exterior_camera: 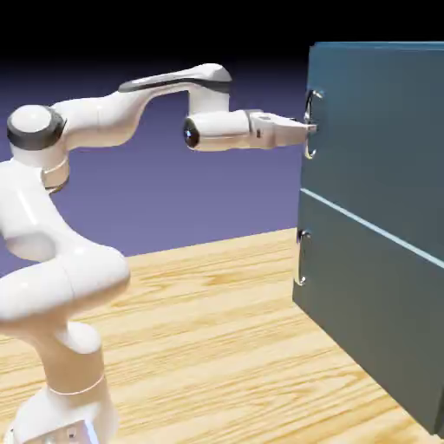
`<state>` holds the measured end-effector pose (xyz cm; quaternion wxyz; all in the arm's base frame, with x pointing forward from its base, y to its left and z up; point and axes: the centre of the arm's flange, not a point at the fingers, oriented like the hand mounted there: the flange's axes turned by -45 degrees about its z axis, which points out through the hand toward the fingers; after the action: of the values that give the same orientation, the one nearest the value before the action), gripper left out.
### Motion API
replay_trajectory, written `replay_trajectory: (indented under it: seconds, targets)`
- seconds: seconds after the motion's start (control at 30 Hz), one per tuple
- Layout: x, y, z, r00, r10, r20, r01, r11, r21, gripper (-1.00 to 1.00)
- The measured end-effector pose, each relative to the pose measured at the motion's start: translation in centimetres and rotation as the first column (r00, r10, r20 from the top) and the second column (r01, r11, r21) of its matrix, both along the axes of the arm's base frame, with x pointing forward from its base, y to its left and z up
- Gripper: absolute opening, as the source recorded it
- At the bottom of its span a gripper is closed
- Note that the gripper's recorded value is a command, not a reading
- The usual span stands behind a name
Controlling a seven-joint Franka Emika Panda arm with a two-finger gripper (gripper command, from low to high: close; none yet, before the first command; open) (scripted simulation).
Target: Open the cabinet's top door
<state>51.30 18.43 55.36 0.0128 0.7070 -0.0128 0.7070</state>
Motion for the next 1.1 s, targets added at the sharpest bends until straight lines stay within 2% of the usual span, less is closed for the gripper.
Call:
replay_trajectory:
  seconds: [0.53,1.1]
  targets:
    - [-12.0,-5.0,0.0,0.966,0.258,0.0,-0.258,0.966,-0.001,-1.0]
    - [-24.8,-15.3,0.0,0.831,0.556,0.0,-0.556,0.831,0.0,-1.0]
